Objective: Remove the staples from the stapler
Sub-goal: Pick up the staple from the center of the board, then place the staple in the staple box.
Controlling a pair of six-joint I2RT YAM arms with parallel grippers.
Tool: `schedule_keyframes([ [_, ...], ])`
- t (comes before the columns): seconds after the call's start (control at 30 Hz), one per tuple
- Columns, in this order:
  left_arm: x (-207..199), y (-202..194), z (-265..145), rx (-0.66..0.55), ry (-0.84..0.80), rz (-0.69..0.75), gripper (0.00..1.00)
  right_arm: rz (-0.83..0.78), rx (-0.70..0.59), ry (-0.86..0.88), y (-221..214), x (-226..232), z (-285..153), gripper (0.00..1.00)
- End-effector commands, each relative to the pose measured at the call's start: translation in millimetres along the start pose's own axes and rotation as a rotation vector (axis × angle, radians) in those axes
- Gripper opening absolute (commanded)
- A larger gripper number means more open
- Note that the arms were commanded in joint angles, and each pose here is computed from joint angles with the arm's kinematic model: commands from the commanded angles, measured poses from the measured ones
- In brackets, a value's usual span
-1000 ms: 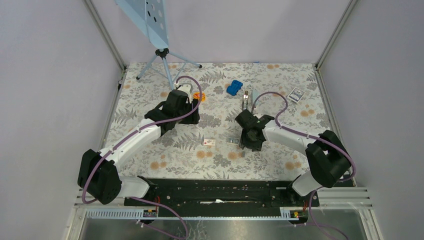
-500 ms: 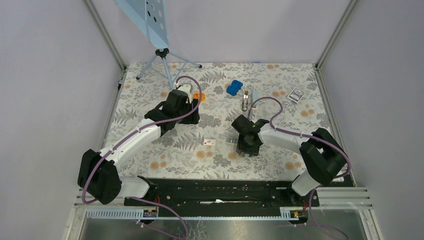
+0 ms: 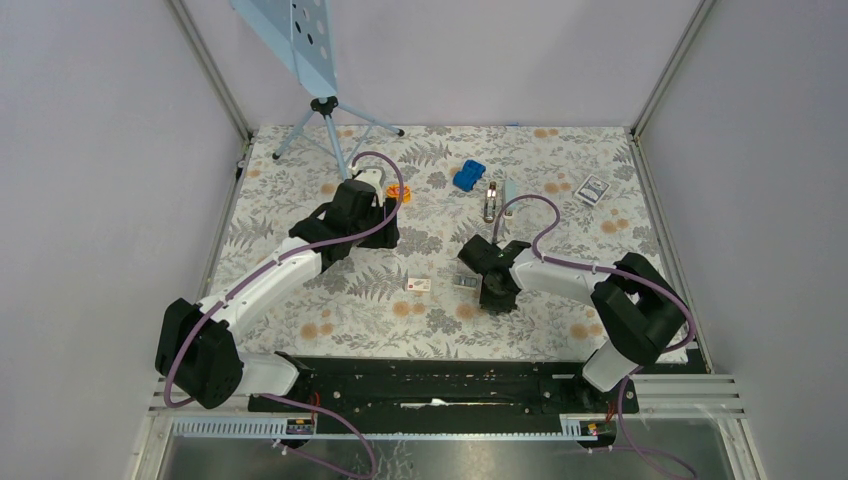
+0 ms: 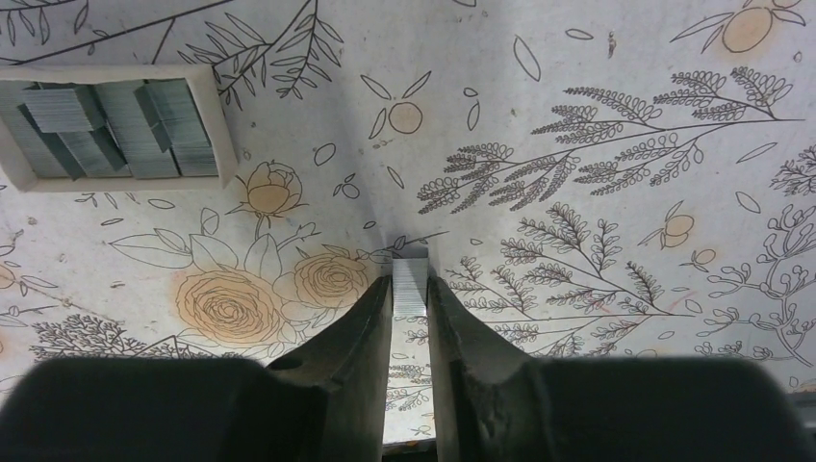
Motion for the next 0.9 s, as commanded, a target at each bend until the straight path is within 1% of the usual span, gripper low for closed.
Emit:
schedule_keyframes([
  [0.0,2,12,-8,-0.058,0.004,-0.002,0.63,0.013,-0.017,-0.022,0,0,5,0.25],
  [0.17,2,12,-7,-0.057,0.004,-0.002,0.63,0.007,-0.050,0.009,10,11,-3,0.22],
  [0.57,3,11,-7,-0.056,0.006,-0.002,0.63,0.010,-0.141,0.088,45,50,-25,0.20],
  [0.73,2,11,-7,-0.056,0.002,-0.002,0.63,-0.011,-0.149,0.101,55,65,-26,0.20],
  [0.87,3,12,-8,-0.059,0.007,-0.002,0.63,-0.004,-0.152,0.095,64,69,-24,0.20],
])
Point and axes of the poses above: each gripper's point midway between its finger pads, its own z axis out along the fingers, its own x axis along the line the jaws close on, y = z × x, the point moved 1 cm from there along -z, back along the fingers, and after that the axes turned 9 degrees about z, right-handed, at the moved point
